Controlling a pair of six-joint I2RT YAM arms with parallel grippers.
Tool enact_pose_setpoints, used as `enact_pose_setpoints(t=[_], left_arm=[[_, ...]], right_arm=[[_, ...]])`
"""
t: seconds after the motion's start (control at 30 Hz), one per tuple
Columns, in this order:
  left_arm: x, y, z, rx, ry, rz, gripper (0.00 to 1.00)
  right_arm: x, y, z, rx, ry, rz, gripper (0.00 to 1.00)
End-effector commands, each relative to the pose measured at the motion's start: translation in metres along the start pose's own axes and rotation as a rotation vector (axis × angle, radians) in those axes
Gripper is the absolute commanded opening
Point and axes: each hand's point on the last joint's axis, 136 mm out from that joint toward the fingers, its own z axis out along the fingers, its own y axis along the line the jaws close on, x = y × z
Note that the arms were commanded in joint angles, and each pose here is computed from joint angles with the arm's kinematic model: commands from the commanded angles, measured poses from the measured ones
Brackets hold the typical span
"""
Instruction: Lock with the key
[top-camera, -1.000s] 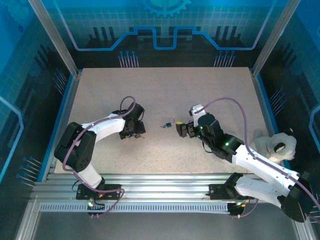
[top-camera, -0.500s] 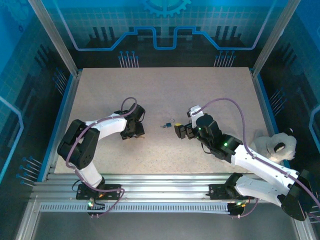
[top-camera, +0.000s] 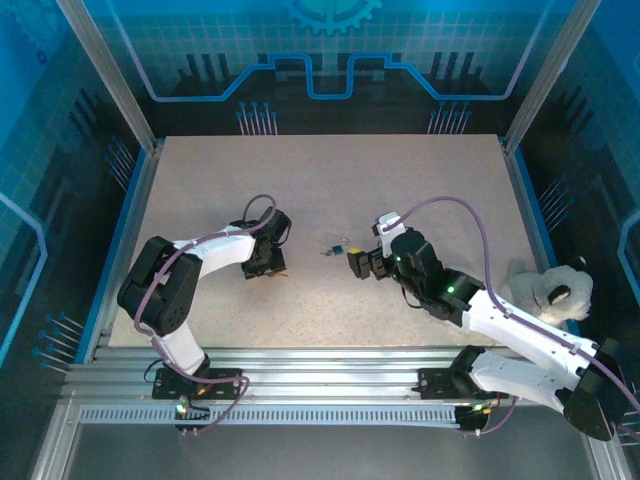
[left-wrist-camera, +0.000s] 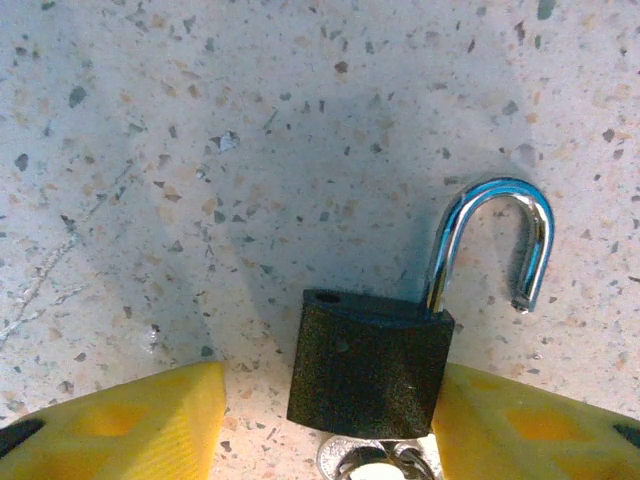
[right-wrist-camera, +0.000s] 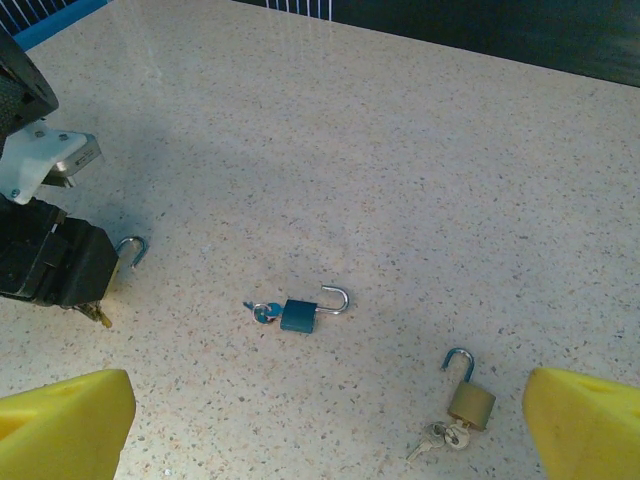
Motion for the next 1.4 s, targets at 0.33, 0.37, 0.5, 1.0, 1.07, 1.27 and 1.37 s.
enact_pose_setpoints(t=[0.33,0.37,0.5,1.0,1.07,1.27,1.37], left_arm=[[-0.0001,-0.005,0.0135,-0.001,0.01,0.018,0.51],[-0.0003,-0.0049,0.0137,0.0,0.009,0.019,0.49],[-0.0009,-0.0047,0.0147,0.0,0.009,0.016,0.46],[0.0015,-0.002,0.0171,-0.006,0.014,0.021,0.37],[0.0019,-0.0014,0.0174,-0.008,0.014,0.021,0.34],[0.0031,-0.0003,0.0178,-0.009,0.017,0.022,0.28],[0.0043,-0.0005,0.0177,-0.006,0.02,0.023,0.15]], right_arm=[[-0.0137,0.0068,-0.0009,-0.003,-0.034,-0.02,1.0],[-0.0141,0.0074,-0.0008,-0.004,-0.034,-0.022,1.0],[-0.0134,0.0082,0.0,-0.003,-0.03,-0.028,1.0],[-0.0126,0.0122,0.0016,-0.008,-0.025,-0.041,1.0],[-0.0123,0.0128,0.0018,-0.01,-0.024,-0.043,1.0],[-0.0122,0.0133,0.002,-0.009,-0.024,-0.044,1.0],[-0.0115,0.0125,0.0025,-0.003,-0.021,-0.046,1.0]])
